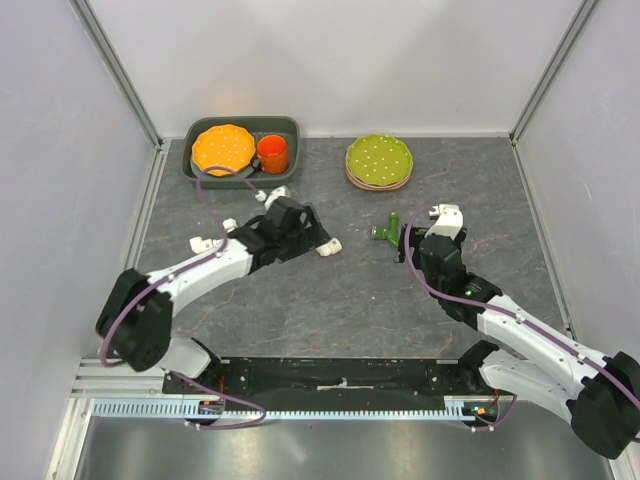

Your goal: Install the water faucets

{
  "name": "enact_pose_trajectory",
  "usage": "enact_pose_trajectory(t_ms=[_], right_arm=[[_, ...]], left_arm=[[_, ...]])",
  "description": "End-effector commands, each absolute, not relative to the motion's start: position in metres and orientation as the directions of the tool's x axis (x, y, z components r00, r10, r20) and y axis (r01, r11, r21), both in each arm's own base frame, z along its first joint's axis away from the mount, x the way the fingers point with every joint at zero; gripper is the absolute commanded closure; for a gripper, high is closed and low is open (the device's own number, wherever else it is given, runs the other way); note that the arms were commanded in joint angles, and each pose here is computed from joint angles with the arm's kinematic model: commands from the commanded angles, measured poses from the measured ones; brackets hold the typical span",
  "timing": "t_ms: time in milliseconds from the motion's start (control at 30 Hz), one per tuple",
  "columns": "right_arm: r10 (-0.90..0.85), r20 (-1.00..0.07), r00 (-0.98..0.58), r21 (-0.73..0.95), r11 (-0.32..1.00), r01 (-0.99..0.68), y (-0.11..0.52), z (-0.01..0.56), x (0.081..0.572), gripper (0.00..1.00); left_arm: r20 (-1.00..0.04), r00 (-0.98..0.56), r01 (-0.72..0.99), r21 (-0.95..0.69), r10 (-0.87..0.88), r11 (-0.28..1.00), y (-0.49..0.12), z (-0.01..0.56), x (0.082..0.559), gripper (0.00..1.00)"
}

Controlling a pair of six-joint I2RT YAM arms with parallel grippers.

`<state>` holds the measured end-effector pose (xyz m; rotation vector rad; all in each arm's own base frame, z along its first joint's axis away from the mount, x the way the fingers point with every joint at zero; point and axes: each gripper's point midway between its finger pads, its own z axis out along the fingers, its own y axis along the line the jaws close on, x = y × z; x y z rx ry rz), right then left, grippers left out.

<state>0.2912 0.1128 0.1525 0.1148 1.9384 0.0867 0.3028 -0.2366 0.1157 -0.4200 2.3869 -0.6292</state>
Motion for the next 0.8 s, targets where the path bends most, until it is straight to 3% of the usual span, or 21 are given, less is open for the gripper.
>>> enact_pose_trajectory(t_ms=[0,167,467,767], right_arm=[[0.166,-0.938,-0.306,0.144,0.985,0.093,0.105,0.16,0.296,0.02],[0.154,-0.935,-0.32,0.128,0.987,0.1,0.105,0.155,0.298,0.02],[0.158,-0.935,-0.317,0.136,0.987,0.089,0.109,0.154,0.301,0.02],[0.149,-0.932,-0.33,0.13,0.988,0.078,0.112,0.151,0.302,0.02]], left_arm=[[-0.564,-0.712,-0.164,-0.447,-0.419,0.88,-0.264,0.107,0.326,0.01],[-0.627,-0.717,-0.151,-0.284,-0.303,0.947,-0.278,0.089,0.346,0.0],[-0.643,-0.753,-0.135,-0.063,-0.144,0.989,-0.272,0.055,0.352,0.0],[-0.619,-0.781,-0.099,-0.007,-0.082,0.995,-0.262,0.044,0.339,0.01]])
